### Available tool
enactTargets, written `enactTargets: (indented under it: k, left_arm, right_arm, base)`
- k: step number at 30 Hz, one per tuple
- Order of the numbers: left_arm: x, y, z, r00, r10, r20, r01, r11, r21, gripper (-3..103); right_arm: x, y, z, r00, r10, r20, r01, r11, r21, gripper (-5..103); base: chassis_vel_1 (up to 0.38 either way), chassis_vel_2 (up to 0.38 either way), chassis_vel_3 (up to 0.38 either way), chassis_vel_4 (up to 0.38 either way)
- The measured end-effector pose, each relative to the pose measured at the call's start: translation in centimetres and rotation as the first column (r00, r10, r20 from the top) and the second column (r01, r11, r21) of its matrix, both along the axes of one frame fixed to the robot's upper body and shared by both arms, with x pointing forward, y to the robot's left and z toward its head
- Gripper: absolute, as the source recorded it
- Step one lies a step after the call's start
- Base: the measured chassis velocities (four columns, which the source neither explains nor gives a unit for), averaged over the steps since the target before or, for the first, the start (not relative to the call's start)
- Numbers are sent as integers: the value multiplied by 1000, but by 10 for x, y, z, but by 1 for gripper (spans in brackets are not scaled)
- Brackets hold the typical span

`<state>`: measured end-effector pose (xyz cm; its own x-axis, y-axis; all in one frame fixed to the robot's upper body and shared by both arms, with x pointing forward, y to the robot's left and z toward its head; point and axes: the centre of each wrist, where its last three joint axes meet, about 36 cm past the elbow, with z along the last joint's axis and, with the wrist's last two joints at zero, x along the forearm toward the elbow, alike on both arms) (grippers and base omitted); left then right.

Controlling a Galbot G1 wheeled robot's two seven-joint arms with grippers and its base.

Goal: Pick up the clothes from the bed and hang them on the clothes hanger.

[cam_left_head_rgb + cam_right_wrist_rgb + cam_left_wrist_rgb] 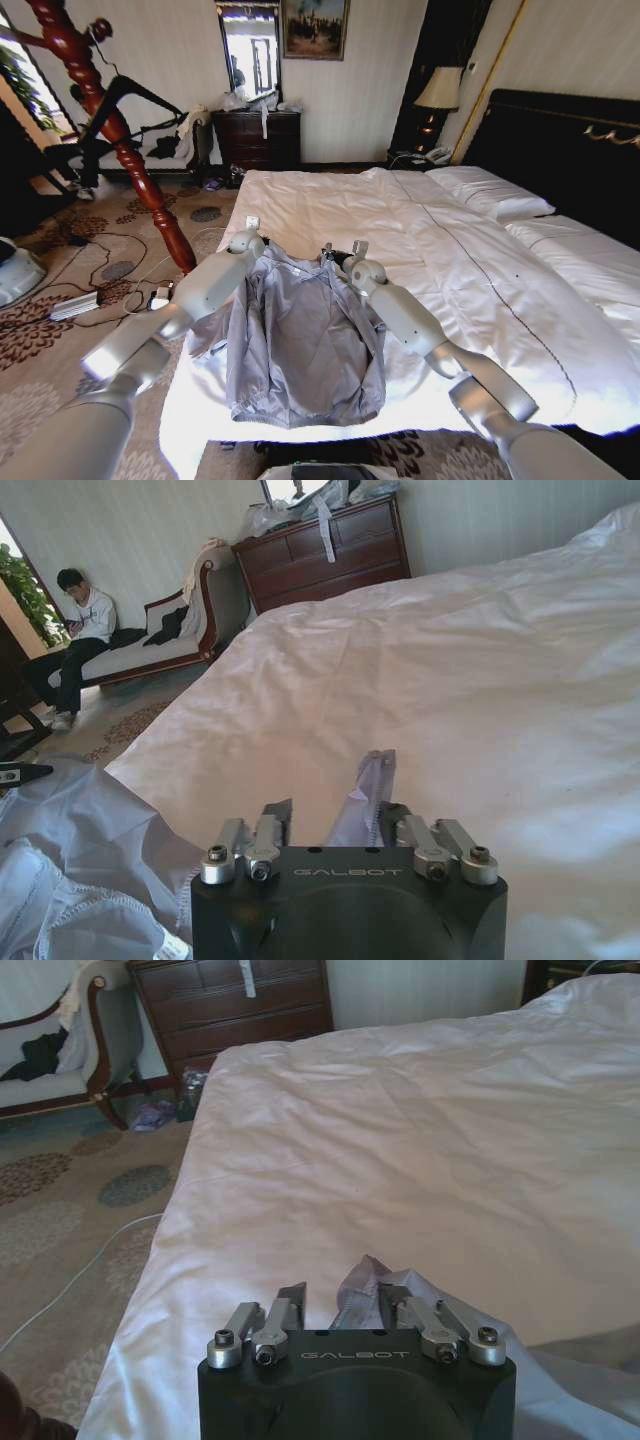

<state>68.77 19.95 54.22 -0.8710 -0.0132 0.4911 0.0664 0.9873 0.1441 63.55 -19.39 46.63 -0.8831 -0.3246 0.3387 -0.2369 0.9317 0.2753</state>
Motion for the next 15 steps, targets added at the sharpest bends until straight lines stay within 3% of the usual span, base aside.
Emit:
enactTargets:
  k: [2,5,7,8,9,11,15]
  left_arm:
    - [-1,1,1,1000,-3,1,3,1000,-1,46]
    - [-5,9,4,1000,-5,21,4,1000,3,62]
    - [-5,10,5,1000,-4,22,4,1000,4,62]
    - [-5,16,7,1000,1,25,-1,1000,8,68]
    - [-5,19,8,1000,5,28,-6,1000,12,74]
    - [-6,23,11,999,10,35,-10,1000,17,85]
    - [-11,29,18,998,4,58,-4,1000,0,94]
  right_arm:
    - [-1,-3,1,1000,1,3,-1,1000,-4,49]
    - [-6,-14,8,1000,-1,20,1,1000,-22,66]
    - [-6,-16,8,1000,-2,22,2,1000,-24,66]
    - [-7,-21,10,1000,-8,29,9,999,-35,77]
    - [-7,-25,10,999,-13,37,15,999,-47,77]
    - [-7,-31,11,998,-22,53,25,998,-65,88]
    - [-9,-38,17,997,-36,72,41,997,-68,97]
  base:
    - [0,0,0,0]
    - [0,0,0,0]
    - [0,0,0,0]
    - [0,0,0,0]
    - [0,0,0,0]
    - [0,0,0,0]
    - [0,0,0,0]
